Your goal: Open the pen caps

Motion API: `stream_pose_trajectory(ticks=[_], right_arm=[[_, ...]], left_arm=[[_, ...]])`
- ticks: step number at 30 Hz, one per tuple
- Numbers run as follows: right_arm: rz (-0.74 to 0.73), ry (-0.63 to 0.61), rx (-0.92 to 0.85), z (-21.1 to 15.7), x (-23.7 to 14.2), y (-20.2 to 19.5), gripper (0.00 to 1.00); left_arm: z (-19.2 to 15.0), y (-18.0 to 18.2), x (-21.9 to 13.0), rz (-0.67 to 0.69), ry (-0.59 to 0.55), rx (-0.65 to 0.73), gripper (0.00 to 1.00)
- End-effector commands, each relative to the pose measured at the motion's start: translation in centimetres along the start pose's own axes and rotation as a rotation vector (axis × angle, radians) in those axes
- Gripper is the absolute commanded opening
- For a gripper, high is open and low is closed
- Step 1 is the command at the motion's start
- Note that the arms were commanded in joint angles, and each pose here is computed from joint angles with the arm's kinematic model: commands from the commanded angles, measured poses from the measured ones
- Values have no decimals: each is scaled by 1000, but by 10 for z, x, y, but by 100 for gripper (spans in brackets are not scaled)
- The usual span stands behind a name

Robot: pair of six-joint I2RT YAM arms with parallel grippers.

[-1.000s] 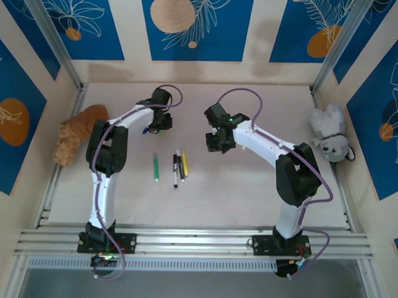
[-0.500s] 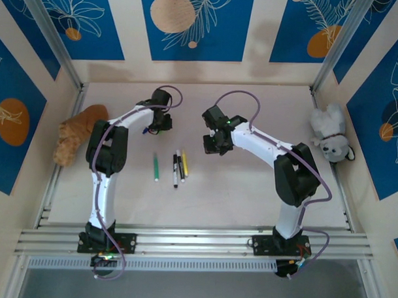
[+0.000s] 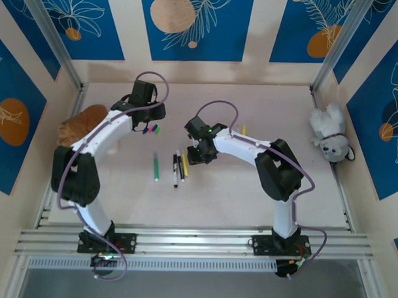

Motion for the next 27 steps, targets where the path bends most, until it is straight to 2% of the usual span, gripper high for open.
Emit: stream_pose_trajectory(ticks=[1,9,19,27], right_arm=[[59,5,6,5,0,21,35],[54,32,-16,1,11,34,35],[20,86,-30,-5,32,38,37],[-169,104,-66,-8,40,24,36]], left_arm=[[-25,-6,-4,-75,54,-31,40],[-50,-11,-28,-172,47,-67,38],[-69,-10,-28,-196,72,-72,37],[-76,-10,-21,-210,82,-91,36]])
Point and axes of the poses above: each hand's point on the last joint's axis, 136 mm out from that joint toward the fingers, its own x axis out along the fingers, its own y axis along the line the jaws close on, z = x × y, the point moved 3 cm from there along -x, back along the fingers, and after that the axes turned 6 degrees about x, right-handed, at the moved point
